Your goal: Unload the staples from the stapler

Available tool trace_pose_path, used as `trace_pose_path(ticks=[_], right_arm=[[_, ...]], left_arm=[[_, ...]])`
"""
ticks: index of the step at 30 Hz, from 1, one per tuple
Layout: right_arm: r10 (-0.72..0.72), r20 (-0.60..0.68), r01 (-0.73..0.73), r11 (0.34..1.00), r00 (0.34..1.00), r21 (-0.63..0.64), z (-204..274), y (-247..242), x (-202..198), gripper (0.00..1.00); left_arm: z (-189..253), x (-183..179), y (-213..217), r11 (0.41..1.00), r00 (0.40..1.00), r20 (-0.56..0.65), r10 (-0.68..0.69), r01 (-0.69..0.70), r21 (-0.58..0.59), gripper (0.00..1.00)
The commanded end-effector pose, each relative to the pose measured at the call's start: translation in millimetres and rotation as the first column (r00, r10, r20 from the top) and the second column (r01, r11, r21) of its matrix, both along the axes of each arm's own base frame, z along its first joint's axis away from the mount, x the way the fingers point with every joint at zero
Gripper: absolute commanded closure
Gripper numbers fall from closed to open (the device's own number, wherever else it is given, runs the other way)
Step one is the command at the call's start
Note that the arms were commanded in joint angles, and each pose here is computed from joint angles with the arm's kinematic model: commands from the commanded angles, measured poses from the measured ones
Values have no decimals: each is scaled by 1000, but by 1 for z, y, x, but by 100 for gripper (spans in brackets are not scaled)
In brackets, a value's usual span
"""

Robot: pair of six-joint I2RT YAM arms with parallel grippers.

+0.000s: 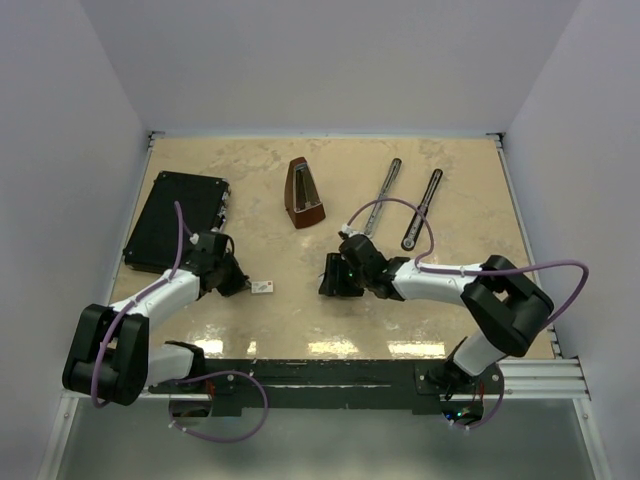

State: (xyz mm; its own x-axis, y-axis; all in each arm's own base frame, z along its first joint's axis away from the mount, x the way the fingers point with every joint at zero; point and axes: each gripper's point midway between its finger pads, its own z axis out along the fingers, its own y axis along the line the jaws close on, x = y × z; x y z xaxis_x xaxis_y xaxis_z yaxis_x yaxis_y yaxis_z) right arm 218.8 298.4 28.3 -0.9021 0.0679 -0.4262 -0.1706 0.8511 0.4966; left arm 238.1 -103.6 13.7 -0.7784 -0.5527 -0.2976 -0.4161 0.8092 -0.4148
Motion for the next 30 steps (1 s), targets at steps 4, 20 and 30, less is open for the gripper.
trace_pose_path(ticks=[4,20,30], right_arm=[[-33,45,36,997,998,-61,4,-2,16,40],[308,201,-209,892,930,-401,35,-20,44,32],[500,243,-392,837,831,-382,37,8,47,31]], left_arm=[[-20,-27,4,999,995,-101,-18,21,33,100],[15,-1,-5,992,992,-11,-122,122,31,100],[41,17,9,983,989,21,-147,143,115,88]])
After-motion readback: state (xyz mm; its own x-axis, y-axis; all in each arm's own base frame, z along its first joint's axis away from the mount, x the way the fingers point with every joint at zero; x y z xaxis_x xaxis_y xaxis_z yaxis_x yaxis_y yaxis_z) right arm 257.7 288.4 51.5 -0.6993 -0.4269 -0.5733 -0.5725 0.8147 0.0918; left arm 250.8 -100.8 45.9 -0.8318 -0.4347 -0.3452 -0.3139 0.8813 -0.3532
